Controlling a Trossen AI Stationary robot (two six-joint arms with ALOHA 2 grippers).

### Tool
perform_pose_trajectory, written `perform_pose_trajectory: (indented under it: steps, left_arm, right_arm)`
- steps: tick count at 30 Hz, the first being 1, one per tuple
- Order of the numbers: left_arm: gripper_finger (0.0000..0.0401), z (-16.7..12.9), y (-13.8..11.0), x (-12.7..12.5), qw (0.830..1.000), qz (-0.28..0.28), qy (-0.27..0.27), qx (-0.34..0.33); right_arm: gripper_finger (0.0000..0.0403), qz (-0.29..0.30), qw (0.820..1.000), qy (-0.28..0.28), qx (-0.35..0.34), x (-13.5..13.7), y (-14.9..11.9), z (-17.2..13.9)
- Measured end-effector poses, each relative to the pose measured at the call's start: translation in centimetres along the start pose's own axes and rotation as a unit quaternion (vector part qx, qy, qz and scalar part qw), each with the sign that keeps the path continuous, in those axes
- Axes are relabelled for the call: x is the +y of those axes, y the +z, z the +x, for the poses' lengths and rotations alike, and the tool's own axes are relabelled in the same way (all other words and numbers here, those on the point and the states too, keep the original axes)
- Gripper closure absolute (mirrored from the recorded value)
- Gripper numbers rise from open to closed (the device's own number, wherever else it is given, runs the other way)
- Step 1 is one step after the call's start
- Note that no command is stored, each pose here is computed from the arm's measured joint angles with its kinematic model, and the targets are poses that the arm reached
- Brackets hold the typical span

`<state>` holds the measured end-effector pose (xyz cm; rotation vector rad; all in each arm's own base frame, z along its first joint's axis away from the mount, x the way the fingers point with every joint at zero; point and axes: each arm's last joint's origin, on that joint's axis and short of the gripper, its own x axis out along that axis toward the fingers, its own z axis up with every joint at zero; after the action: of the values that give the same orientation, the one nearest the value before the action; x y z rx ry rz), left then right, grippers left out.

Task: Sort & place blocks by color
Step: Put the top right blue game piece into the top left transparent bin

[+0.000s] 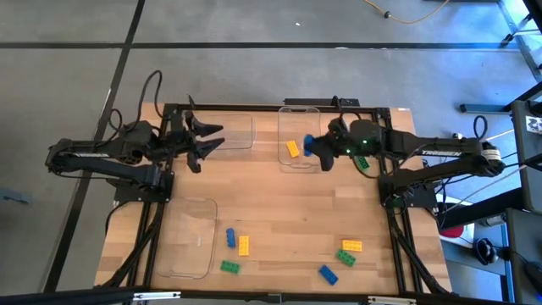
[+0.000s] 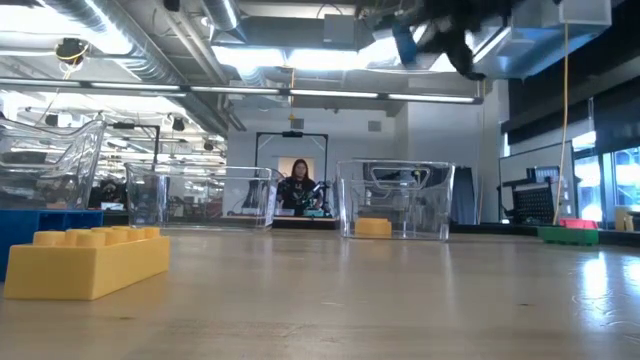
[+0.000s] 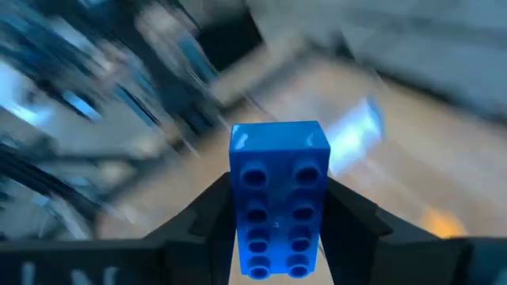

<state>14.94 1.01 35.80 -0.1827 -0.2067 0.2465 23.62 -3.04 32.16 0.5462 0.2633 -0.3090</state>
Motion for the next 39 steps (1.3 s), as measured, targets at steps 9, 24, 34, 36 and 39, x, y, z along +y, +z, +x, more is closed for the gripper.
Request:
perform_pose_trajectory:
  steps: [9, 24, 34, 36, 39]
  left_arm:
    - [0.0206, 0.4, -0.4, -0.3, 0.999, 0.007, -0.033, 0.012]
    - [0.0172, 7.4, -3.1, -1.3, 0.989, -0.098, -0.03, 0.102]
    - [0.0129, 15.2, -5.9, -2.7, 0.979, -0.077, -0.066, 0.177]
    - [0.0129, 16.2, -6.6, -2.8, 0.977, -0.072, -0.069, 0.19]
    - [0.0128, 17.4, -7.4, -2.9, 0.978, -0.067, -0.073, 0.183]
  right_arm:
    - [0.0261, -0.046, 0.997, 0.039, -0.048, 0.9, 0.7, 0.3]
    - [0.0261, -0.078, 0.991, 0.107, -0.015, 1.3, 0.5, 0.5]
    - [0.0261, -0.099, 0.982, 0.161, -0.016, 1.8, 0.5, 1.1]
    - [0.0261, -0.1, 0.98, 0.17, -0.024, 1.9, 0.7, 1.0]
    - [0.0261, -0.102, 0.976, 0.191, -0.032, 2.3, 0.8, 0.9]
